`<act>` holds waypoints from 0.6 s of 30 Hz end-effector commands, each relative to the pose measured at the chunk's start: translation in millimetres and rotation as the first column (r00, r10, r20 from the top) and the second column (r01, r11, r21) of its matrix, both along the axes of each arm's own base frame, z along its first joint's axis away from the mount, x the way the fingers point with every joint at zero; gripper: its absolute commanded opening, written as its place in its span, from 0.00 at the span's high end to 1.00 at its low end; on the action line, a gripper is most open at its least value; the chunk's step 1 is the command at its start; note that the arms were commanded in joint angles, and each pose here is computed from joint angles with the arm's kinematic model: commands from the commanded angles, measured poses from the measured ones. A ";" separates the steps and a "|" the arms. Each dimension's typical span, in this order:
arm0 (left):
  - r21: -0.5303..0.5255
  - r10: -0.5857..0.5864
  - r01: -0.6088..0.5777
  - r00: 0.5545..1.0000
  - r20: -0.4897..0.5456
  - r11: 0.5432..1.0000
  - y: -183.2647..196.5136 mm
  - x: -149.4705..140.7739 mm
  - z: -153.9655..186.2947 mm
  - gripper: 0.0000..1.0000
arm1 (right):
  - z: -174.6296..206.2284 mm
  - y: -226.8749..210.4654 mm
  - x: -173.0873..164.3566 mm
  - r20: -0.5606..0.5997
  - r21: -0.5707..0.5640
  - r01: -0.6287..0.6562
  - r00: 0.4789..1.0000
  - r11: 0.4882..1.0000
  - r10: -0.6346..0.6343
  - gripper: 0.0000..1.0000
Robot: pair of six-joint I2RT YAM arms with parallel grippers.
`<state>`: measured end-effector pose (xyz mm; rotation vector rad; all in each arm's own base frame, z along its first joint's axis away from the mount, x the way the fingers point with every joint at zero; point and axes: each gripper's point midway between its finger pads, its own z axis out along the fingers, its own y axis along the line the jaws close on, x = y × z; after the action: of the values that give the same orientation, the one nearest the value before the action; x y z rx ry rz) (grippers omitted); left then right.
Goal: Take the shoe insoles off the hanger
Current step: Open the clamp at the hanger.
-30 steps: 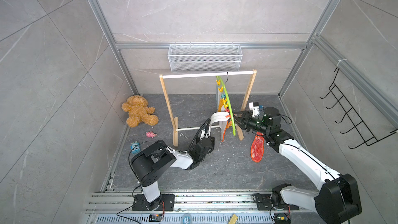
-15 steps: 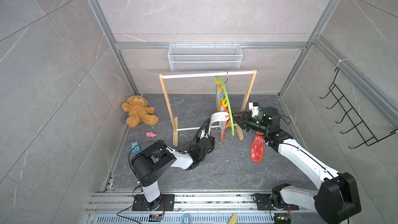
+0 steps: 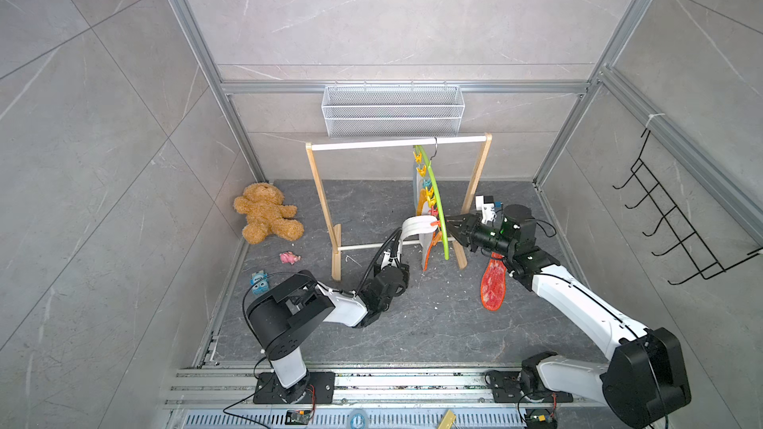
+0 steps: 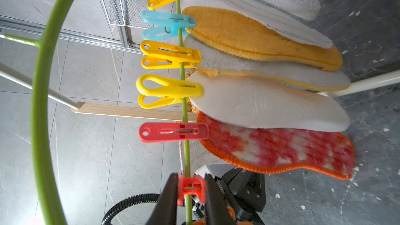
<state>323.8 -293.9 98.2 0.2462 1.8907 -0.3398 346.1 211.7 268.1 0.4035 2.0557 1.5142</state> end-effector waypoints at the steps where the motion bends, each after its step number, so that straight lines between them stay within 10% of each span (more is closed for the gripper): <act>1: -0.063 0.049 -0.046 0.998 0.050 0.997 8.2 5.4 23.8 1.00 | 16.9 4.4 2.5 0.045 0.018 -0.012 0.999 1.000 0.011 0.79; 18: -0.044 0.086 -0.084 0.995 0.046 0.995 28.1 -2.4 18.8 1.00 | 14.5 6.0 2.4 0.041 0.015 -0.016 0.999 1.000 0.015 0.76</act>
<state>316.8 -272.9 94.7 0.2196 1.8967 -0.2923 345.8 212.7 267.8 0.4015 2.0578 1.5156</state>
